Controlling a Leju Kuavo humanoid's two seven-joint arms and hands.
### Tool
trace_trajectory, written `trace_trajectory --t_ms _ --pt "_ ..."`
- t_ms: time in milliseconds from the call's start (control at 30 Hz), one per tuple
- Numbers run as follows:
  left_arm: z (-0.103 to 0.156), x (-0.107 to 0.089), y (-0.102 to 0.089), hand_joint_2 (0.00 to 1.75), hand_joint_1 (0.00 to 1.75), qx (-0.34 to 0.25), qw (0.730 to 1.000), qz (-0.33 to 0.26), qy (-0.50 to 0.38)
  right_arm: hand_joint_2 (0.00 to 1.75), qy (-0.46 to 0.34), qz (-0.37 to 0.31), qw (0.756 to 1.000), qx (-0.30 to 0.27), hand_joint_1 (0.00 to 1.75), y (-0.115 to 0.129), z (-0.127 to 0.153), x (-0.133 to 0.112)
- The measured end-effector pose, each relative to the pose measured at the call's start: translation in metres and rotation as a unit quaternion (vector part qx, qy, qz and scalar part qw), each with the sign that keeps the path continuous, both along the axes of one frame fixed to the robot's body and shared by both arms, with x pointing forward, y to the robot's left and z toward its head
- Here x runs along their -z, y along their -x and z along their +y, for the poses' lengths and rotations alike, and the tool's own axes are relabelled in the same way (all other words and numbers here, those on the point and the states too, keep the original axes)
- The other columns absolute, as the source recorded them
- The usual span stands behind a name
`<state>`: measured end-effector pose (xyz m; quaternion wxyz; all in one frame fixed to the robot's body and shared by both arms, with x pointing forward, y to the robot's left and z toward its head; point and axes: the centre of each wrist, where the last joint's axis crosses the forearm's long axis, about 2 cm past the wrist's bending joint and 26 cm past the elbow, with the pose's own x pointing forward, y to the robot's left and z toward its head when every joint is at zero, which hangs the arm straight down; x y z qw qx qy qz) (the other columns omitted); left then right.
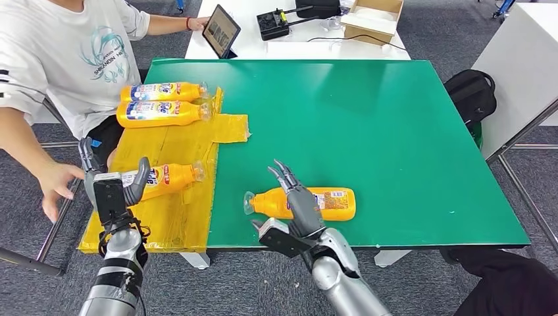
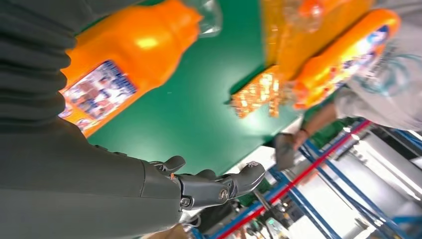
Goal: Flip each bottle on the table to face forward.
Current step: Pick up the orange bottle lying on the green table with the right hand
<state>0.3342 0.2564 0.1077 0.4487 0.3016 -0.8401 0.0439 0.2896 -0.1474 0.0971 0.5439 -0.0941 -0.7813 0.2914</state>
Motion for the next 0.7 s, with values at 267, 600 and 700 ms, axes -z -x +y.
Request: trace_trajectory --t_ms 267,600,700 --pt "-0.015 -0.013 0.014 1.75 0.0 0.045 0.998 -0.035 -0.007 1.75 0.061 0.038 0.997 -0.004 0.0 -0.005 -0.025 0.008" --pt "-0.022 -0.008 0.013 1.75 0.0 0.116 0.993 -0.016 0.007 1.75 0.101 0.107 0.989 -0.021 0.0 -0.001 -0.039 0.028" --pt "-0.024 -0.004 0.014 1.75 0.0 0.126 0.992 -0.007 0.007 1.75 0.115 0.105 0.988 -0.008 0.0 -0.004 -0.044 0.029"
